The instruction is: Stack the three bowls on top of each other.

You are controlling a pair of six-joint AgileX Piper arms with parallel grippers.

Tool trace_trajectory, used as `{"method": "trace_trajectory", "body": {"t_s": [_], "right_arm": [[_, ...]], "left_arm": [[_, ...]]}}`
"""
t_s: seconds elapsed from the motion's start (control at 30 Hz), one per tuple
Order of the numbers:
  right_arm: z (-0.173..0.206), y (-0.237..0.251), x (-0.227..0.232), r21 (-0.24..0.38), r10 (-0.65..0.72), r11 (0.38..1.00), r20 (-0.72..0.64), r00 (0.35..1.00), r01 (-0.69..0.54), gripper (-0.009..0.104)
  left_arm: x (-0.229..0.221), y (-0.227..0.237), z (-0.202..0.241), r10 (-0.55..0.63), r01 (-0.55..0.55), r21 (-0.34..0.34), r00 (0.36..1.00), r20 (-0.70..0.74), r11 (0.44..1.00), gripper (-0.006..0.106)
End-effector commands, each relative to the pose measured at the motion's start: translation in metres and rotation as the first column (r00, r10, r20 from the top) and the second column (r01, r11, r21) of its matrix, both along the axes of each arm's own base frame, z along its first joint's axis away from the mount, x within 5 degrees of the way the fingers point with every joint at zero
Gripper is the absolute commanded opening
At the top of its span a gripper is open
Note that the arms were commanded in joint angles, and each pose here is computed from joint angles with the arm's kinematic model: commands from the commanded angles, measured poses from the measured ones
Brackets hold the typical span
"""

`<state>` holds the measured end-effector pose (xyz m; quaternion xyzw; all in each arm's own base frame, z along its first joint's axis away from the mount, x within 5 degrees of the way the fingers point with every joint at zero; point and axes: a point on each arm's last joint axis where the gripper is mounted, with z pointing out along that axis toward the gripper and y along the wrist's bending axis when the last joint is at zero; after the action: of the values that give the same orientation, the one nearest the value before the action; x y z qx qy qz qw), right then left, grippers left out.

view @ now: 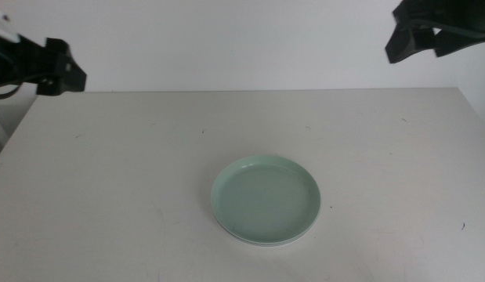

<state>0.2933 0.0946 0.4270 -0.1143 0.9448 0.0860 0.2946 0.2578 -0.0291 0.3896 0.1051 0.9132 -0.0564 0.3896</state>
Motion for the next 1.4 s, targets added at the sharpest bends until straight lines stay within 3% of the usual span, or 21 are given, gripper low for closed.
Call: {"method": "trace_trajectory", "body": {"t_s": [0.0, 0.27, 0.43, 0.7, 0.9, 1.37], "right_arm": [[0.026, -0.012, -0.018, 0.011, -0.026, 1.0, 0.158, 0.987, 0.025, 0.054], [0.008, -0.033, -0.062, 0.037, -0.107, 0.994, 0.347, 0.932, 0.101, 0.054], [-0.008, -0.046, -0.098, 0.056, -0.125, 0.992, 0.46, 0.879, 0.112, 0.053], [-0.048, -0.062, -0.152, 0.065, -0.104, 0.995, 0.584, 0.805, 0.082, 0.053], [-0.069, -0.067, -0.174, 0.078, -0.097, 0.995, 0.642, 0.761, 0.061, 0.052], [-0.071, -0.069, -0.179, 0.075, -0.097, 0.995, 0.643, 0.76, 0.064, 0.052]], "left_arm": [[-0.017, 0.005, 0.022, 0.018, -0.007, -0.072, 0.987, 0.16, 0.997, 0.105], [-0.075, 0.013, 0.009, 0.071, -0.049, -0.067, 0.918, 0.39, 0.997, 0.105], [-0.116, 0.017, 0.0, 0.091, -0.069, -0.06, 0.839, 0.537, 0.996, 0.105], [-0.164, 0.018, -0.028, 0.092, -0.073, -0.056, 0.784, 0.614, 0.996, 0.105], [-0.173, 0.019, -0.039, 0.101, -0.08, -0.062, 0.762, 0.64, 0.995, 0.105], [-0.172, 0.019, -0.041, 0.105, -0.083, -0.064, 0.763, 0.638, 0.994, 0.105]]}}
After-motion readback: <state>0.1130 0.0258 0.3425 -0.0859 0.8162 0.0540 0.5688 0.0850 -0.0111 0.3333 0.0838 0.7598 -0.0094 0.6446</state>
